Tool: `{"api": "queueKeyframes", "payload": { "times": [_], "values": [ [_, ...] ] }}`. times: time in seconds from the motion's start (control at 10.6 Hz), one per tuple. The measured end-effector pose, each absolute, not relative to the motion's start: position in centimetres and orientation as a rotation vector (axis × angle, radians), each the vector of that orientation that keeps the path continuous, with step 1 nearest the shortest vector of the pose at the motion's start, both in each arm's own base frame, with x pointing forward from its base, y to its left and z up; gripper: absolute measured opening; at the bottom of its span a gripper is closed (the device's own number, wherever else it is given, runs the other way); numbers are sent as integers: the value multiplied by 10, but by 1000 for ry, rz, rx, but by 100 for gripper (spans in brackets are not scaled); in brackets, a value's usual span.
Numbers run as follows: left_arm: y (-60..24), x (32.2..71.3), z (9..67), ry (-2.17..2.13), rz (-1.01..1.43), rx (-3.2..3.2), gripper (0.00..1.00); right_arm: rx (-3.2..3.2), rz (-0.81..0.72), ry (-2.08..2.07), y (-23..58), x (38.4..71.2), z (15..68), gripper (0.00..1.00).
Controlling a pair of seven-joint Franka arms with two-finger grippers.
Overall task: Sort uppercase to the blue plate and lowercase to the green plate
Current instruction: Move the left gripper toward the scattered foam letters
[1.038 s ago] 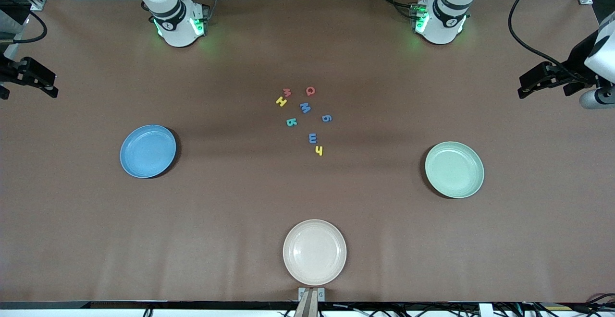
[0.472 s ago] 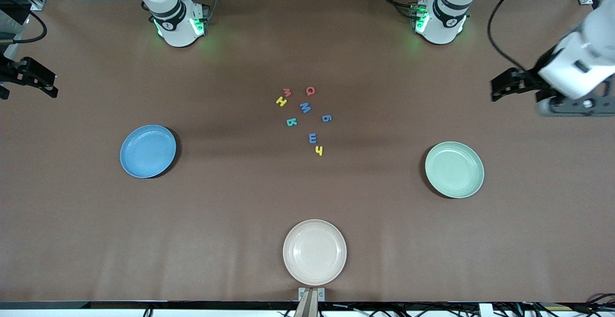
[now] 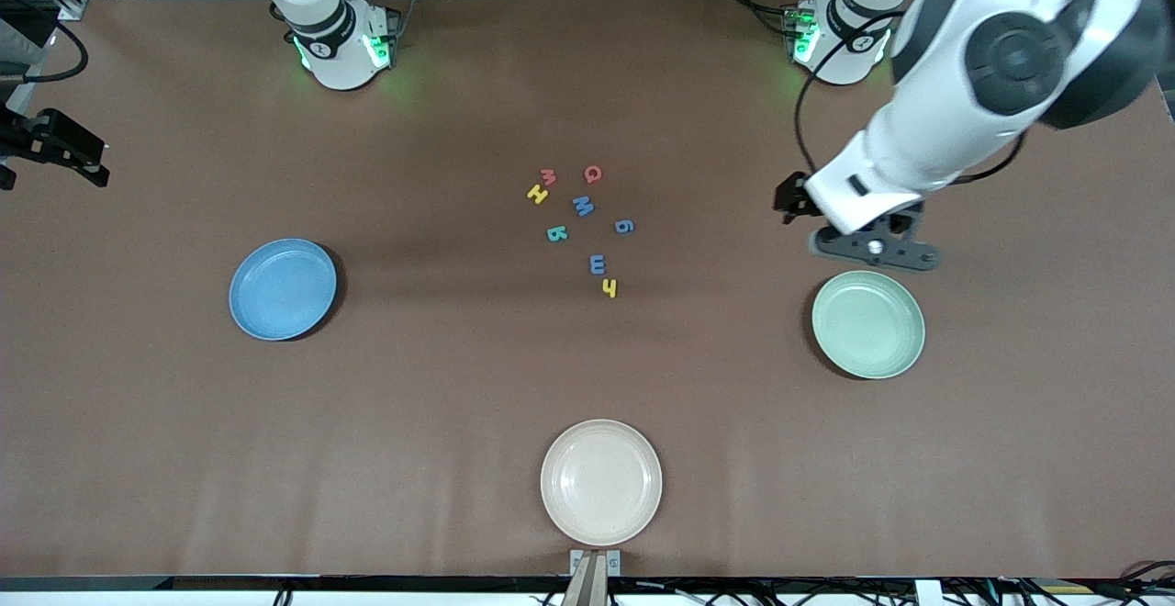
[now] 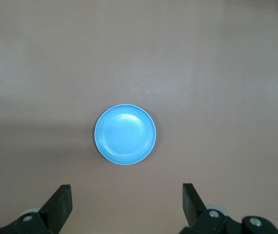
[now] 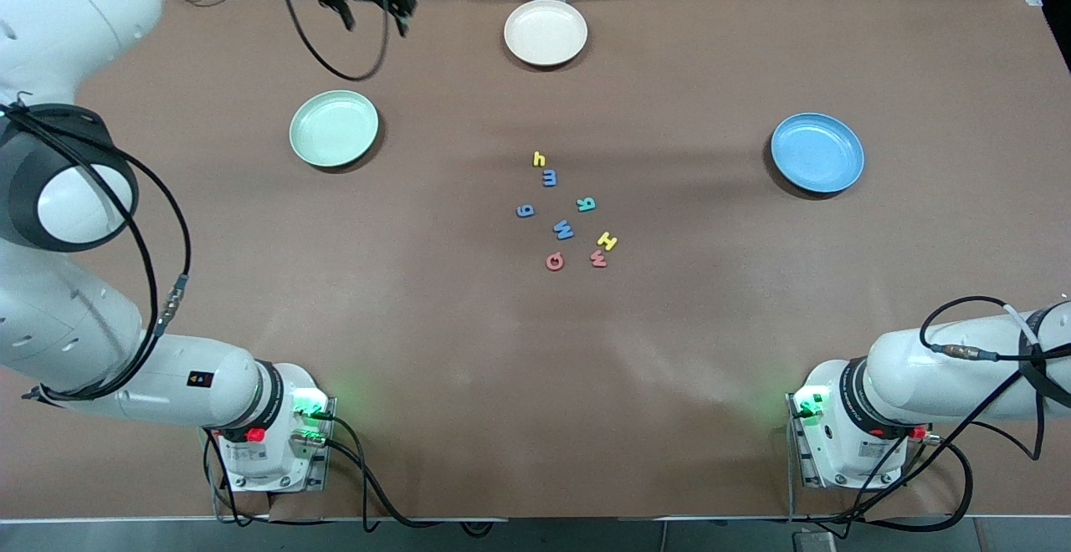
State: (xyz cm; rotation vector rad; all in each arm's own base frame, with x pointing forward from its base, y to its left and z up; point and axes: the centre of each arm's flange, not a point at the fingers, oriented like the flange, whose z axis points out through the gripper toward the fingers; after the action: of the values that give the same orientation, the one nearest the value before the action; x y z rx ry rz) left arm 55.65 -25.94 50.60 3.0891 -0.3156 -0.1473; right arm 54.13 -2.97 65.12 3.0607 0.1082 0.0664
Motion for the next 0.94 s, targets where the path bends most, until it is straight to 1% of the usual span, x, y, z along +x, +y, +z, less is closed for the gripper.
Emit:
{"api": "queueKeyframes", "payload": {
  "times": [0.28,0.57,0.75,0.94],
  "values": [
    [-312,530,458,-360,-197,3071,100,3060,69,110,-29,541,652,100],
    [-364,492,410,-330,-209,3064,100,3066,40,122,-25,546,643,100],
    [-380,470,376,-312,-180,3049,100,3078,-56,111,-13,547,629,100],
    [-391,457,355,-339,-176,3040,100,3111,-133,-106,28,545,619,100]
  ]
}}
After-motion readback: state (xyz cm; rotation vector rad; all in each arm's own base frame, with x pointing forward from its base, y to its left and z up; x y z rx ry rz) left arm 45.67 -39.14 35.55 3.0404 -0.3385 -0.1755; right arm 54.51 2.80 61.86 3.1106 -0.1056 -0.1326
